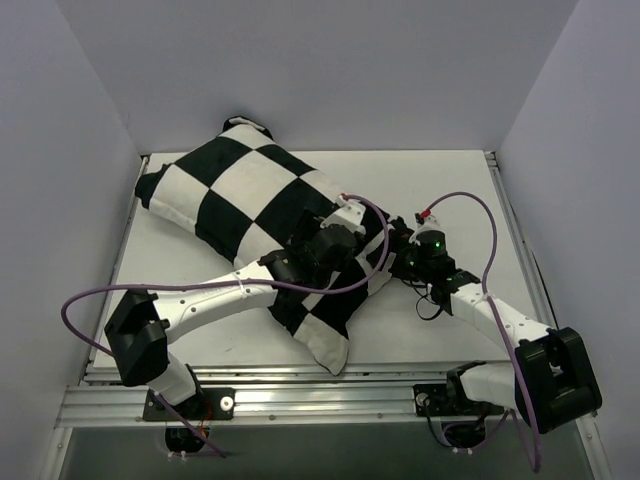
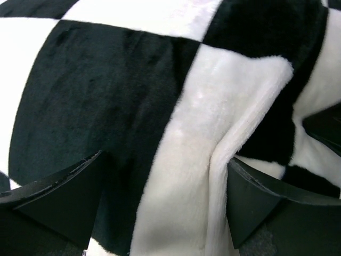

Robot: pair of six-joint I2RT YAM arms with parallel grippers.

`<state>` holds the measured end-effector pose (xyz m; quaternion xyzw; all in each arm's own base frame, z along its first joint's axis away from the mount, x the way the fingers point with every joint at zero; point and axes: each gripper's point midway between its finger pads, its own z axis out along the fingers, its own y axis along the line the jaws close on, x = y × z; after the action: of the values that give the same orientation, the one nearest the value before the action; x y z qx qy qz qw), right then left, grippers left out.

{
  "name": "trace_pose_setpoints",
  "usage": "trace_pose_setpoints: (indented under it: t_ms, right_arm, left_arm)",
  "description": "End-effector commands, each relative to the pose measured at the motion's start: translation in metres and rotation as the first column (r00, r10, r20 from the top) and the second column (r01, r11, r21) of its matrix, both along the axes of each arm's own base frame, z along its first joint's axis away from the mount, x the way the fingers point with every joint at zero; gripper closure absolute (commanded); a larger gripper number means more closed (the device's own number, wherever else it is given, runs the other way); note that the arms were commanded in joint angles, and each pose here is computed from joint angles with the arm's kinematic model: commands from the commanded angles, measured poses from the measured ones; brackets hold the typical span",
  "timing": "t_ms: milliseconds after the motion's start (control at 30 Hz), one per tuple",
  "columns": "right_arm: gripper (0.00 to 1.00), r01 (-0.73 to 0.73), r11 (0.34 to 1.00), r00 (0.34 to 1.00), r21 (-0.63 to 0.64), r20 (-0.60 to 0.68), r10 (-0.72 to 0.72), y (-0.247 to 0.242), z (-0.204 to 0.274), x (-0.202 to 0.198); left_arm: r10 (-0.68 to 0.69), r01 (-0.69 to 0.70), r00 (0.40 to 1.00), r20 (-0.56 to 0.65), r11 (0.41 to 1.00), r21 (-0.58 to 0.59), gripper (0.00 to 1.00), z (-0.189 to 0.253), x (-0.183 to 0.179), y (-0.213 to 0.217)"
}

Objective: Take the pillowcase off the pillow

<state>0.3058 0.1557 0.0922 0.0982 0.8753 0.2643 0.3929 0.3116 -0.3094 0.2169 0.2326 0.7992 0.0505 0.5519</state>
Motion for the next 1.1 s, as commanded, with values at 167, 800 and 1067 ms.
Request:
trace_pose_setpoints:
  t_ms: [167, 800, 1067]
  right_arm:
    - [0.23, 0.021, 0.993, 0.992, -0.112, -0.124, -0.035, -0.022, -0.042, -0.019]
    - [0.23, 0.010, 0.998, 1.000, -0.063, -0.016, -0.011, -0.012, 0.014, -0.008]
    - [0.21, -0.032, 0.996, 0.985, -0.078, 0.168, 0.045, 0.037, 0.115, 0.005]
  left_arm:
    - [0.288, -0.281, 0.952, 0.101, 0.957, -0.077, 0.14, 0.038, 0.026, 0.076]
    - [0.177, -0.176, 0.984, -0.010, 0.967, -0.184, 0.98, 0.034, 0.019, 0.069]
    - [0.163, -0.175, 0.984, -0.070, 0.952, -0.250, 0.98, 0.019, 0.014, 0.065]
